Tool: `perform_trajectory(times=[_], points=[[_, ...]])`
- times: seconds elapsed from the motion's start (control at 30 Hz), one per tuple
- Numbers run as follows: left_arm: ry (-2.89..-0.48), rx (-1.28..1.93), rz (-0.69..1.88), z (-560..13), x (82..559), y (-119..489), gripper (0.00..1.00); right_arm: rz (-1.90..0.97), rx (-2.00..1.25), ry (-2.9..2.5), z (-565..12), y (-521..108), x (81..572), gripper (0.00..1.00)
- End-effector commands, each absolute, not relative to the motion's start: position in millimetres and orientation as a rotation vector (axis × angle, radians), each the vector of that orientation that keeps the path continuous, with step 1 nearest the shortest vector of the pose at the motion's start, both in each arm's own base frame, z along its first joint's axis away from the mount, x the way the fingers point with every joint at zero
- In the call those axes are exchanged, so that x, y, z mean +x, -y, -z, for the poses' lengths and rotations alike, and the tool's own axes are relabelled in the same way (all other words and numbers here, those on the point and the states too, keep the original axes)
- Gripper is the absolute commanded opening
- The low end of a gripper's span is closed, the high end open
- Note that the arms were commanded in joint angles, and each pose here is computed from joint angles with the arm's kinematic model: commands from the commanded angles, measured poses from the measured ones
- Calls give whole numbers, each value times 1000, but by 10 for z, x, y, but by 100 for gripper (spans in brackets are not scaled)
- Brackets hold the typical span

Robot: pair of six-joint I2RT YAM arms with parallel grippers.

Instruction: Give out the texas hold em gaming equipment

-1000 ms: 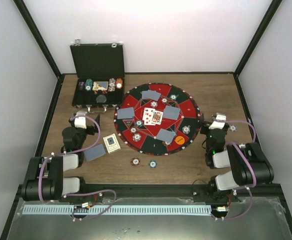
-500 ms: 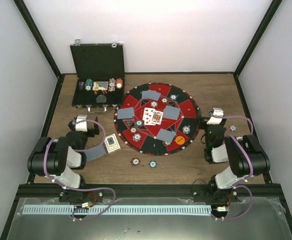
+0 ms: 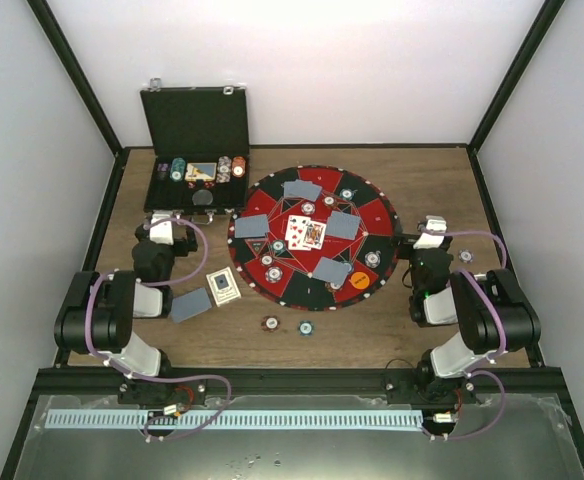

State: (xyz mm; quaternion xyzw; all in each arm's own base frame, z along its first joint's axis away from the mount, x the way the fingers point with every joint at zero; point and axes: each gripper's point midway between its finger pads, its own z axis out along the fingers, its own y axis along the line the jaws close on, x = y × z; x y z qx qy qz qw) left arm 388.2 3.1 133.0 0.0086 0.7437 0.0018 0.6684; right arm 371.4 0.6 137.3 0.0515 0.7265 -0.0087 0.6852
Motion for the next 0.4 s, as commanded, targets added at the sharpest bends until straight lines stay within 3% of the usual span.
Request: perform_trajectory(times=[0.0,0.37], points=[[-1669,-2,0,-1358,3886,-56,100,26,128,-1590,-1486,37,3755,100],[-1670,-1,-1,-1358,3893,-56,100,26,128,-1590,-1485,38,3754,100]])
